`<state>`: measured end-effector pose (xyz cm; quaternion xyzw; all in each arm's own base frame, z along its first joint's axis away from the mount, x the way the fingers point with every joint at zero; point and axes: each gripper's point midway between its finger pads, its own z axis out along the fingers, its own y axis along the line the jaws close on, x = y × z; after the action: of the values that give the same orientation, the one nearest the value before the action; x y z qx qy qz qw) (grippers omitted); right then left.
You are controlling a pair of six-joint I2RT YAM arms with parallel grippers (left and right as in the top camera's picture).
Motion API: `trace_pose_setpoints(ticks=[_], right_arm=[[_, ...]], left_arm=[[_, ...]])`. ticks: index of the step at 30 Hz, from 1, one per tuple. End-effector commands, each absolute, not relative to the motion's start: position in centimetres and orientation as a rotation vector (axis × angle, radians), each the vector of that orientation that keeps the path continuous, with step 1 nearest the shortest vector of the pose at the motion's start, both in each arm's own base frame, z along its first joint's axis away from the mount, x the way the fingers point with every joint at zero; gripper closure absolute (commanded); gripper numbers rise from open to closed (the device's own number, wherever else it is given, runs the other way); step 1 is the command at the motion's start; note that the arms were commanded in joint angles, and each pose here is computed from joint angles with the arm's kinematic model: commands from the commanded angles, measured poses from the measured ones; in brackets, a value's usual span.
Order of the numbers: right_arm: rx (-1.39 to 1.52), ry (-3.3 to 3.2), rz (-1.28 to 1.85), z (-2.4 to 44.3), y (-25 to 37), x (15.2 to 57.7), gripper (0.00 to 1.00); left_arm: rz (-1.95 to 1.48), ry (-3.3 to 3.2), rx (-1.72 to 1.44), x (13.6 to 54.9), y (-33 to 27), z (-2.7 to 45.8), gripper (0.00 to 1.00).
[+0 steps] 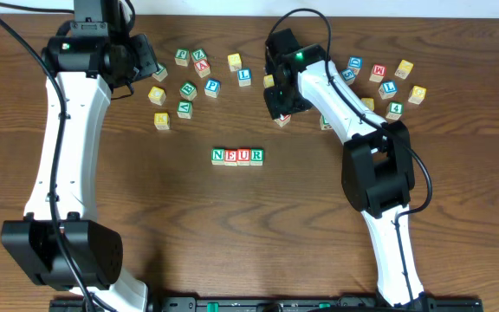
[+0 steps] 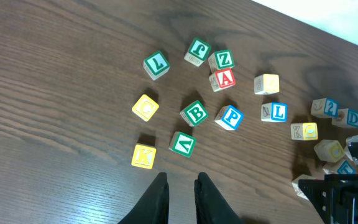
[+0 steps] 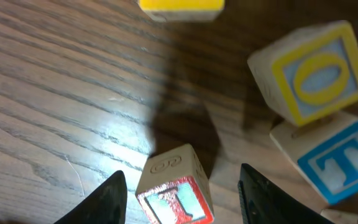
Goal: Spell out NEURIPS
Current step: 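Lower the right gripper onto the red I block and grasp it, then carry the red I block forward and lower it right of R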
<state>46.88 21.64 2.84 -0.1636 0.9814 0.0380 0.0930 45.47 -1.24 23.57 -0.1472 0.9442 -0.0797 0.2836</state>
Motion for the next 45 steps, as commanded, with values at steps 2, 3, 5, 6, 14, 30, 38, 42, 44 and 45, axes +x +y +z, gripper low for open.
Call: trace_pose_setpoints(ticks=[2, 3, 5, 6, 14, 30, 38, 42, 44, 45], right_arm=[[-0.615, 2.903, 0.086, 1.8, 22.0, 46.5, 0.49], [-0.614, 2.904, 0.085, 1.8, 22.0, 46.5, 0.51], [-0.615, 2.909, 0.084, 1.5, 21.9, 46.3, 0.53], [-0.616, 2.912, 0.083, 1.4, 21.9, 46.3, 0.54], [-0.648, 2.932, 0.072, 0.5, 21.5, 45.6, 0.65], [-0.472, 3.071, 0.059, 3.4, 21.1, 43.3, 0.8], [-0.316, 3.214, 0.046, 3.1, 21.6, 39.9, 0.78], [-0.285, 3.22, 0.039, 2.7, 22.5, 39.3, 0.77], [-0.27, 3.217, 0.038, 2.6, 22.9, 39.2, 0.77], [-0.252, 3.216, 0.026, 2.6, 23.0, 39.1, 0.77]], left_arm=[[-0.197, 2.549, -0.407, 45.4, -1.0, 22.7, 0.85], [-0.197, 2.549, -0.407, 45.4, -1.0, 22.7, 0.85], [-0.197, 2.549, -0.407, 45.4, -1.0, 22.7, 0.85], [-0.197, 2.549, -0.407, 45.4, -1.0, 22.7, 0.85], [-0.197, 2.549, -0.407, 45.4, -1.0, 22.7, 0.85], [-0.197, 2.549, -0.407, 45.4, -1.0, 22.7, 0.84], [-0.197, 2.549, -0.407, 45.4, -1.0, 22.7, 0.84], [-0.197, 2.549, -0.407, 45.4, -1.0, 22.7, 0.84], [-0.197, 2.549, -0.407, 45.4, -1.0, 22.7, 0.84], [-0.197, 2.549, -0.407, 45.5, -1.0, 22.7, 0.84]])
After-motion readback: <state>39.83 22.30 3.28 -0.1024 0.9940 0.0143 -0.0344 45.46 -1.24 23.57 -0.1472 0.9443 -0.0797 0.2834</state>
